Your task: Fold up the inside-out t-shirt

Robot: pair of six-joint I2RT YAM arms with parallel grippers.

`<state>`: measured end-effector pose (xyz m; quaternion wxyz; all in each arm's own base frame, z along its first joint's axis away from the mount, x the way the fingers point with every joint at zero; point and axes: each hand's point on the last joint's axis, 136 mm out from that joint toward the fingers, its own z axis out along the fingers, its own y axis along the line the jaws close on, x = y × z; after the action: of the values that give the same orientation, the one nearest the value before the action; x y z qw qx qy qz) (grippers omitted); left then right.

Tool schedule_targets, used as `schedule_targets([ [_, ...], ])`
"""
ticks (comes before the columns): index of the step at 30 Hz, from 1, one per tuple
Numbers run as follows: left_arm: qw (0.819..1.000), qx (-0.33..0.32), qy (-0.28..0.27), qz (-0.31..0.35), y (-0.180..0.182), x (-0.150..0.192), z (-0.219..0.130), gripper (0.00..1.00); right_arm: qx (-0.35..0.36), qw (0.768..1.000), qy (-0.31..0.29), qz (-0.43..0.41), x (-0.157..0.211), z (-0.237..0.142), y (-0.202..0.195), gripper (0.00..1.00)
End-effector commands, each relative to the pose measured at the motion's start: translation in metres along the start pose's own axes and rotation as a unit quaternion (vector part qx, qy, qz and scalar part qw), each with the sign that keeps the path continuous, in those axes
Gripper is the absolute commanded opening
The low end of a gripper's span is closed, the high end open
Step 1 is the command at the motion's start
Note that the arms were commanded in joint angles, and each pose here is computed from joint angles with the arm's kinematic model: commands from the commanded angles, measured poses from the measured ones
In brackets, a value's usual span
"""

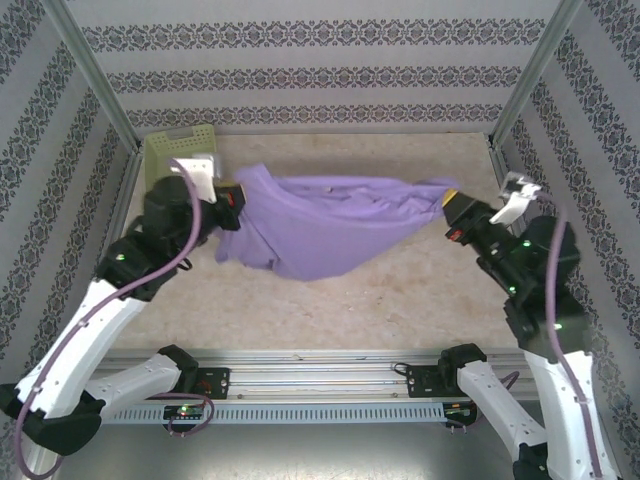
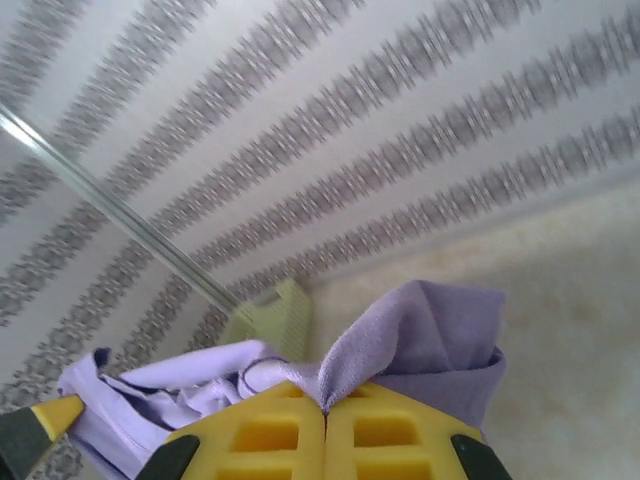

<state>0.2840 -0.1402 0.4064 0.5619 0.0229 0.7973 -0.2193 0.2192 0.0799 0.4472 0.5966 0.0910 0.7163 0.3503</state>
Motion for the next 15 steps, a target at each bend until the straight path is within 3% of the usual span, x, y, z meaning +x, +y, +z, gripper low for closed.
schedule_targets([
  [1, 0.996, 0.047, -0.067, 0.040, -0.026, -0.059, -0.034, 0.00, -0.030, 0.994, -0.087, -0.052, -0.056, -0.033, 0.040, 0.00],
  [4, 0.990, 0.092, -0.103, 0.040, -0.045, -0.084, -0.060, 0.00, -0.019, 0.988, -0.139, -0.068, -0.083, -0.059, 0.051, 0.00],
  [7, 0.991, 0.094, -0.083, 0.037, -0.045, -0.072, -0.045, 0.00, -0.007, 0.987, -0.149, -0.061, -0.081, -0.061, 0.042, 0.00],
  [10, 0.997, 0.048, 0.026, 0.045, -0.028, -0.019, 0.015, 0.00, 0.031, 0.994, -0.098, -0.040, -0.050, -0.028, 0.009, 0.00],
  [12, 0.993, 0.025, 0.108, 0.041, -0.016, 0.028, 0.054, 0.00, 0.068, 0.996, -0.051, -0.026, -0.021, -0.004, -0.021, 0.00],
  [15, 0.983, -0.019, 0.181, 0.038, 0.004, 0.075, 0.088, 0.00, 0.134, 0.991, -0.006, -0.014, 0.014, 0.014, -0.065, 0.00],
])
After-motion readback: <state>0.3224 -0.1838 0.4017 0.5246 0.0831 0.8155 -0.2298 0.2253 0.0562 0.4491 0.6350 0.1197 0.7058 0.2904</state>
